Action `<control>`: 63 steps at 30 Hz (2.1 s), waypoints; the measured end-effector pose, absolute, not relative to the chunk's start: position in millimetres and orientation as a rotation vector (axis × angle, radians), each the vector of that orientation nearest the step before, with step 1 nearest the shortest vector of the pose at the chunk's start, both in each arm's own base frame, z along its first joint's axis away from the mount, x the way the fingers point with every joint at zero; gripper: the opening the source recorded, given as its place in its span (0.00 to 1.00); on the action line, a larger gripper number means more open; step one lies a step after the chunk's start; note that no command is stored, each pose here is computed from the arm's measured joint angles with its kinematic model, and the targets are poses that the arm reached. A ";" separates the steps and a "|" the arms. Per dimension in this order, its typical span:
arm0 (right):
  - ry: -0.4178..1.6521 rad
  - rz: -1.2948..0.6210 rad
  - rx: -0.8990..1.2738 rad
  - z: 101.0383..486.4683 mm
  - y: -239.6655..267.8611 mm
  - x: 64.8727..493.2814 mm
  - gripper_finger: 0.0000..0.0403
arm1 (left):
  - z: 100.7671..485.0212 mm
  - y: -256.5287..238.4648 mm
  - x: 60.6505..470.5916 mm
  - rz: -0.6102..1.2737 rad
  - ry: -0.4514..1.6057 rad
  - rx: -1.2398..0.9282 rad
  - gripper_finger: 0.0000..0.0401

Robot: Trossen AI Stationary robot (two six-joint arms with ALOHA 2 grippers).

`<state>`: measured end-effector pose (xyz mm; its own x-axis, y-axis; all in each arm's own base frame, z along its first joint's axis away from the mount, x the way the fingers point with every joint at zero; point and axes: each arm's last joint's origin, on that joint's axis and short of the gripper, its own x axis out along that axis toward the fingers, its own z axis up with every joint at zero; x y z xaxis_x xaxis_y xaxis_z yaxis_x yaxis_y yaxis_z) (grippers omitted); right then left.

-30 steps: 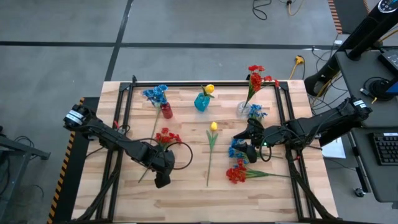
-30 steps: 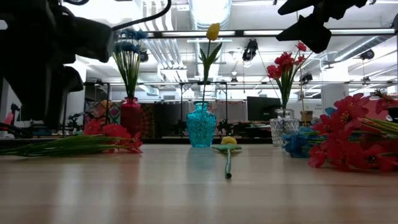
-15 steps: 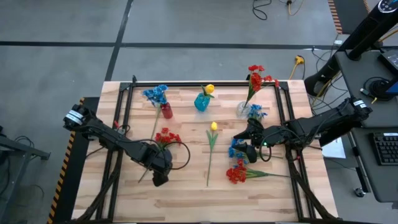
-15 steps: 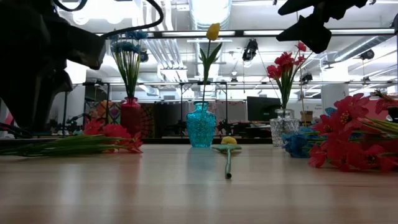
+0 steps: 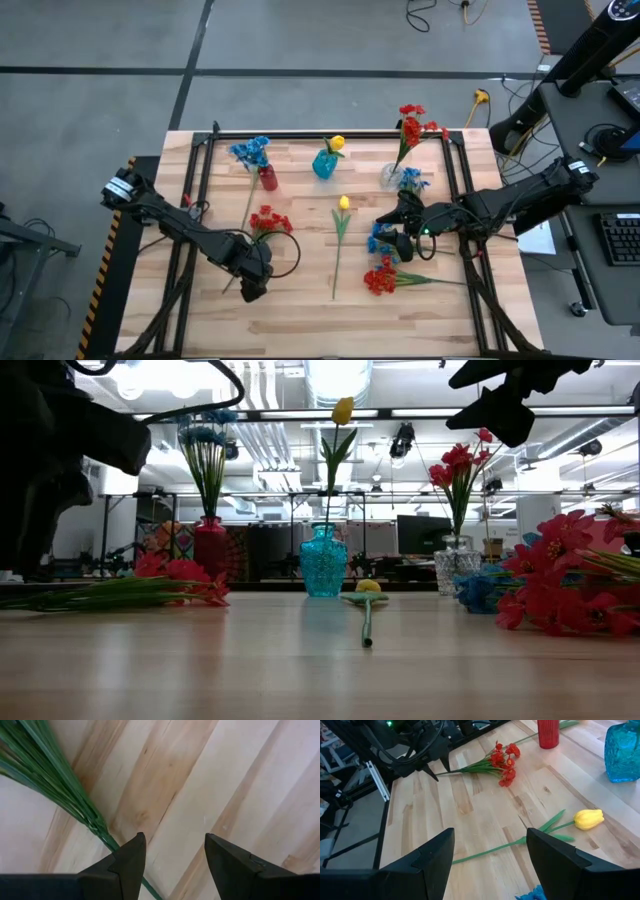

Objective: Sort flowers into vase by color
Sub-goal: Put the left red flower into the transparent vase

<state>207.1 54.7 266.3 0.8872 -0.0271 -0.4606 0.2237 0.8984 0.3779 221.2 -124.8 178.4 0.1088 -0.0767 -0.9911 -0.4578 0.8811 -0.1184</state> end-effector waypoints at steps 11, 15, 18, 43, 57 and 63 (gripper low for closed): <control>0.465 -0.135 0.437 266.3 54.7 207.1 0.60 | 177.9 -128.1 213.4 0.356 1.501 -0.491 0.46; 0.465 -0.135 0.437 266.3 54.7 207.1 0.60 | 177.7 -125.6 211.0 0.408 1.502 -0.470 0.46; 0.465 -0.135 0.438 266.3 54.7 207.1 0.60 | 177.6 -123.7 210.9 0.444 1.468 -0.436 0.46; 0.623 -0.299 0.624 242.8 66.3 243.8 0.60 | 181.8 -138.6 195.8 0.350 1.423 -0.100 0.46; 1.100 -0.548 0.604 254.3 80.2 237.7 0.60 | 181.0 -150.5 190.5 0.404 1.298 -0.113 0.46; 1.164 -0.466 0.606 266.2 92.9 234.9 0.60 | 176.0 -150.8 185.9 0.454 1.261 -0.127 0.46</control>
